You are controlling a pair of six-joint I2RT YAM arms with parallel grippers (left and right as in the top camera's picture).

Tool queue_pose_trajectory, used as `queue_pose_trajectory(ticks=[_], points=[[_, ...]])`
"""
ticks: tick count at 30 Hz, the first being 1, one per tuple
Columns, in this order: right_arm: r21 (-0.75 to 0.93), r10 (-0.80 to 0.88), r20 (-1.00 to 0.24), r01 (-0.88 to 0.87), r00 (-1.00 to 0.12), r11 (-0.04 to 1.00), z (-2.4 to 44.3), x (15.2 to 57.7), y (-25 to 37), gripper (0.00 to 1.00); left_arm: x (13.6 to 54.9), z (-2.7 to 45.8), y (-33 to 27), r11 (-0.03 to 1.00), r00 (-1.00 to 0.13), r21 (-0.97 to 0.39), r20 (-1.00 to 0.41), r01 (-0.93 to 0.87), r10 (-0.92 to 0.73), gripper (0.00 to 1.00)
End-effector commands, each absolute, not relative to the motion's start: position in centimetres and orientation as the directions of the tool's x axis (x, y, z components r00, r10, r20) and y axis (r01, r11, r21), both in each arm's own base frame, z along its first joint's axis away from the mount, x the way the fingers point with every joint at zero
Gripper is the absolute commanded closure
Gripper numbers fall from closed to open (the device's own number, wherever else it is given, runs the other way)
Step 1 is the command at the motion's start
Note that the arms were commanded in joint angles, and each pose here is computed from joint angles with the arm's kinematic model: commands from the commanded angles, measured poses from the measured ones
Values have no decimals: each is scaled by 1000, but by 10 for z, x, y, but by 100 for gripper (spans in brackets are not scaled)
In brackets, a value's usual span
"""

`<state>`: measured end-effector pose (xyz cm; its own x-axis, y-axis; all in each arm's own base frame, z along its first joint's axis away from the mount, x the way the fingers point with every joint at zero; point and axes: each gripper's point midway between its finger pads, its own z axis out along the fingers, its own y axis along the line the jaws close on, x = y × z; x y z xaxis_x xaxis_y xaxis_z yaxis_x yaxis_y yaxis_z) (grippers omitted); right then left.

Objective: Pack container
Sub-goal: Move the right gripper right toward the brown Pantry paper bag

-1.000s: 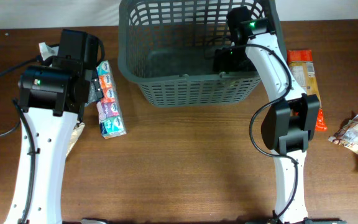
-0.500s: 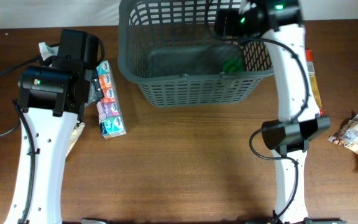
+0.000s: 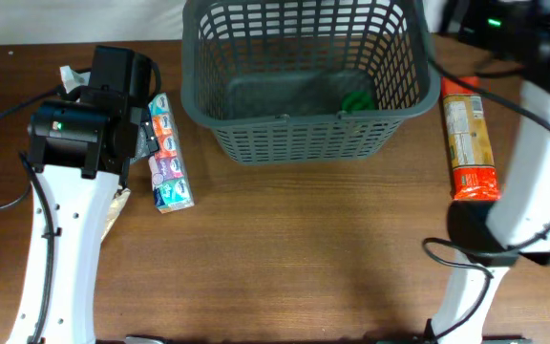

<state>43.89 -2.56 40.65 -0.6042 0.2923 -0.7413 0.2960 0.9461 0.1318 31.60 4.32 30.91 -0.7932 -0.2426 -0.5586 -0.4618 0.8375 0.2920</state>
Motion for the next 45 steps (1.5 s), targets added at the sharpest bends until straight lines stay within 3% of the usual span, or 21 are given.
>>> queue_pose_trajectory(ticks=[1, 11, 15, 20, 25, 30, 37, 45], points=[[92, 339, -777, 438, -530, 894, 426, 414, -84, 1, 316, 306, 44, 836, -800, 300, -548, -460, -243, 0], [122, 464, -779, 623, -422, 773, 433, 379, -170, 1, 307, 303, 46, 833, -824, 327, -513, -446, -239, 0], [111, 525, -729, 681, -439, 724, 419, 359, -186, 1, 306, 302, 46, 833, -828, 330, -508, -443, -239, 0], [50, 688, -522, 788, -504, 614, 354, 317, -197, 1, 308, 303, 46, 834, -823, 325, -516, -447, -240, 1], [-59, 763, -312, 813, -566, 579, 285, 287, -199, 1, 312, 305, 45, 834, -812, 313, -532, -454, -241, 0], [-88, 798, -222, 827, -560, 555, 236, 286, -207, 1, 313, 305, 45, 835, -807, 309, -538, -456, -242, 0], [74, 966, -109, 967, -234, 242, 201, 282, -219, 1, 312, 305, 45, 834, -812, 313, -532, -453, -241, 0], [174, 995, -25, 980, 99, -94, 190, 275, -248, 1, 314, 305, 45, 835, -807, 309, -538, -456, -242, 0]])
